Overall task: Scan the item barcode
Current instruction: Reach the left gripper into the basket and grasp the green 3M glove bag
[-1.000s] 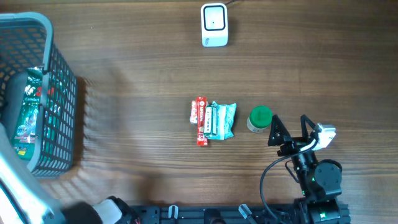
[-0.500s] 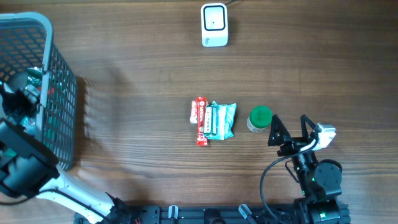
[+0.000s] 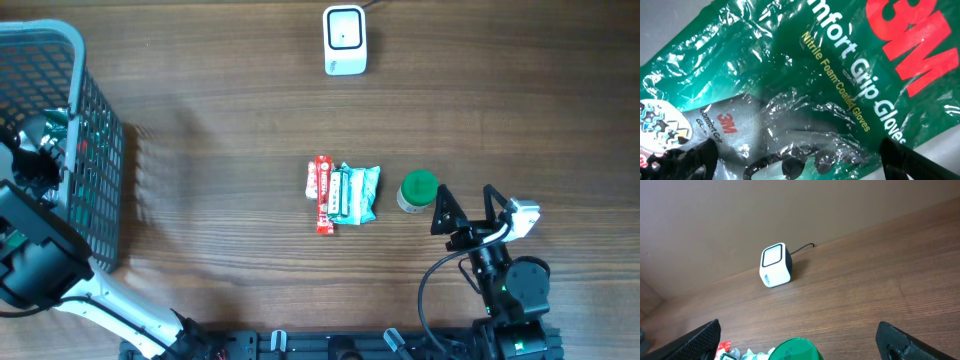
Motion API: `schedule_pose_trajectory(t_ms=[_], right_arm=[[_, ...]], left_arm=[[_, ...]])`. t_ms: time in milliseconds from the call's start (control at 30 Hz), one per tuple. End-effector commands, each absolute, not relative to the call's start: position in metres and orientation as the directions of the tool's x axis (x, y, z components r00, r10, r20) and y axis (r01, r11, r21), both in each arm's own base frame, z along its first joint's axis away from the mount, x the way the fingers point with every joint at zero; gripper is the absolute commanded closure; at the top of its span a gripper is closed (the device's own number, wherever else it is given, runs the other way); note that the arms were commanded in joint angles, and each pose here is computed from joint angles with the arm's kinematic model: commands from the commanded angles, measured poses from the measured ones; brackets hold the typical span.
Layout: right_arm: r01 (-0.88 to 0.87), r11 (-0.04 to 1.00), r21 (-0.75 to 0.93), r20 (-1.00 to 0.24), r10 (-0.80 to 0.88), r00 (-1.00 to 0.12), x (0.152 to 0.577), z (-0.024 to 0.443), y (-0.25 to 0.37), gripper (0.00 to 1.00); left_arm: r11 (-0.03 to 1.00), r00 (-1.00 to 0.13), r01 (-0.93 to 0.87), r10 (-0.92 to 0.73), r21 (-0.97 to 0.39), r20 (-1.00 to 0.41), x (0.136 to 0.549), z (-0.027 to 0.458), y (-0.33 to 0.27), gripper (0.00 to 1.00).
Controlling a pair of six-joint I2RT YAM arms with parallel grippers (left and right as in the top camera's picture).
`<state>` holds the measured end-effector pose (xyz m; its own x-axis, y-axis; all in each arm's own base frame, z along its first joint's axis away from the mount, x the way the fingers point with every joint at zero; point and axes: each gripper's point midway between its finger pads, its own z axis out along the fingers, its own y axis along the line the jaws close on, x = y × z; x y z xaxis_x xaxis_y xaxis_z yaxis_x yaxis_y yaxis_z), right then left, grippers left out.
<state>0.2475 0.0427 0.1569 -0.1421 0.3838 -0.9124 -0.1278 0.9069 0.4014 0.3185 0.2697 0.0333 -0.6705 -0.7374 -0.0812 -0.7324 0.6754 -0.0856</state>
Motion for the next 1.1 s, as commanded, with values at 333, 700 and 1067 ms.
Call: schedule_pose_trajectory(t_ms=[333,700,1067], right_arm=[[-0.122,0.915,0.384,-0.920,0.368,-0.136,0.248,0.157,0.041,0.00],[-0.122,0.915,0.384,-0.920,0.368,-0.136,0.248,0.157,0.041,0.00],[-0.122,0.915,0.384,-0.920,0.368,-0.136,0.248,0.157,0.041,0.00]], left_arm=[[0.742,-0.704,-0.667,-0.657,-0.065,-0.271,0.342,0.096,0.278,0.00],[0.810,-0.772,-0.585,-0.571,-0.043,-0.279,0.335,0.112,0.268,0.00],[0.849,-0.824,-0.527,-0.520,-0.032,-0.224,0.325,0.071,0.249,0.01]])
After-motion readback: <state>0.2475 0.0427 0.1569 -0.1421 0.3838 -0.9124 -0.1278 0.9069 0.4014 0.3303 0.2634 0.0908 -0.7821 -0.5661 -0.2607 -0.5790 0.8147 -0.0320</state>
